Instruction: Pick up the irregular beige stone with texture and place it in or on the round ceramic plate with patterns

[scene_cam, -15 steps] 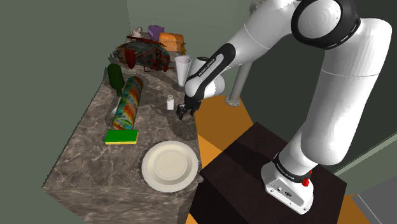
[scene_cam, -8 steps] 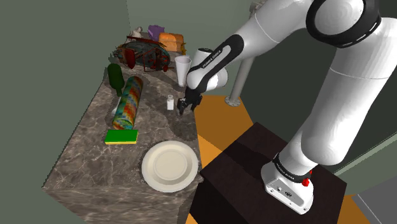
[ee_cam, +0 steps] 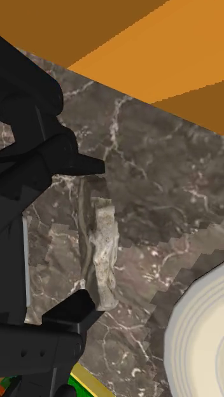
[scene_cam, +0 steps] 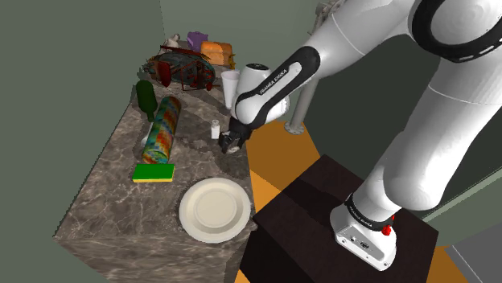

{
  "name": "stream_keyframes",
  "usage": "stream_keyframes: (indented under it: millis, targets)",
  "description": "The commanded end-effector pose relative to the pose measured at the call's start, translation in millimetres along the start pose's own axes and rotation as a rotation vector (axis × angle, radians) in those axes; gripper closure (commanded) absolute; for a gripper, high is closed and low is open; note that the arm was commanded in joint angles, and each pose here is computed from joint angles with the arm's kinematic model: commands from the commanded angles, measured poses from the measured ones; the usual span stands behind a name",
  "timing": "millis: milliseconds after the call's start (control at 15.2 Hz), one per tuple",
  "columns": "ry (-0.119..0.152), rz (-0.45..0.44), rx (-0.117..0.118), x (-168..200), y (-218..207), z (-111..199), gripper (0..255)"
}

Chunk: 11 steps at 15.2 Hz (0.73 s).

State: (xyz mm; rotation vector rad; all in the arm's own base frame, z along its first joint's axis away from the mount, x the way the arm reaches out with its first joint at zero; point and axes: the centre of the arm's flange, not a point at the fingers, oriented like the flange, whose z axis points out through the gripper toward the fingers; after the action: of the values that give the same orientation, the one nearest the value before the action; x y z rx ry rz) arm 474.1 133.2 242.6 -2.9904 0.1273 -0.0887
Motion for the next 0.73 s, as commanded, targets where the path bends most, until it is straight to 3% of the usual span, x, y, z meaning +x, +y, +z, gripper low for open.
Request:
stream_keyframes:
  millis: [0,660]
  targets:
    - [0.000,0.002,0.000,-19,-20,2,255]
    - [0.000,0.002,0.000,-103,-121,12,255]
